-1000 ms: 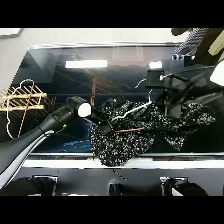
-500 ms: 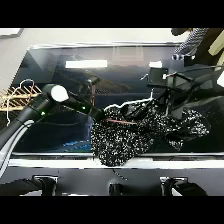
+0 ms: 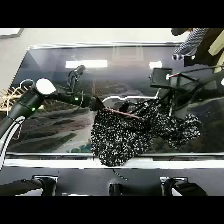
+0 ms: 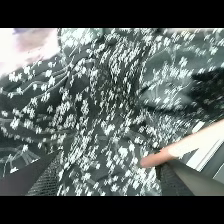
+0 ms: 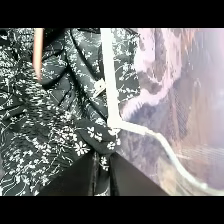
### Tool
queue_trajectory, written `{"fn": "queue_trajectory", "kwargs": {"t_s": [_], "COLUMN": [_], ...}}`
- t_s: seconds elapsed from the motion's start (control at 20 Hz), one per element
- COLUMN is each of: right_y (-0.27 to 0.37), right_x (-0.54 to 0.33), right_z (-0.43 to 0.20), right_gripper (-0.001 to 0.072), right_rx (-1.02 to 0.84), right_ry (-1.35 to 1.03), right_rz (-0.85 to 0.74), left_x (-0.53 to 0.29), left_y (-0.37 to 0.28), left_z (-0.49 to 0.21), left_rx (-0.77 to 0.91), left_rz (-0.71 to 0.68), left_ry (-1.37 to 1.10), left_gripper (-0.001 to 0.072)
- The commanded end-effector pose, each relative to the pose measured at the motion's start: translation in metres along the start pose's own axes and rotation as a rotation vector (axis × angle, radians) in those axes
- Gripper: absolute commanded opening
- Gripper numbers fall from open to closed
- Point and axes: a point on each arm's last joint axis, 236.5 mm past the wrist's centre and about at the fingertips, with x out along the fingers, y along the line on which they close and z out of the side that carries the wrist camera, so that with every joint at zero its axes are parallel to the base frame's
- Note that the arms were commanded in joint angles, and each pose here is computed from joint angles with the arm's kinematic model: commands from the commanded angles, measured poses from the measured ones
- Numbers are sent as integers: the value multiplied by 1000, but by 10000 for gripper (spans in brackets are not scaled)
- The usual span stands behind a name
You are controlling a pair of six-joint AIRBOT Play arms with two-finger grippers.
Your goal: Fold the clothes and pants, and hang the long-sleeved shirts on hangers.
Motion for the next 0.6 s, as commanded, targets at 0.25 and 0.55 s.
{"fn": "queue_trajectory", "kwargs": {"t_s": [0.25, 0.55], "right_y": [-1, -5], "right_x": [1, 1], "right_z": [9, 8], "right_gripper": [29, 29], "right_rx": [2, 3], "right_ry": [-38, -34], "right_rz": [1, -17], "left_x": [-16, -18], "left_y": [-22, -20], "left_z": [35, 36], "left_rx": [-65, -99], "left_rz": [-101, -101], "left_ry": [-149, -154], "left_gripper": [619, 619]}}
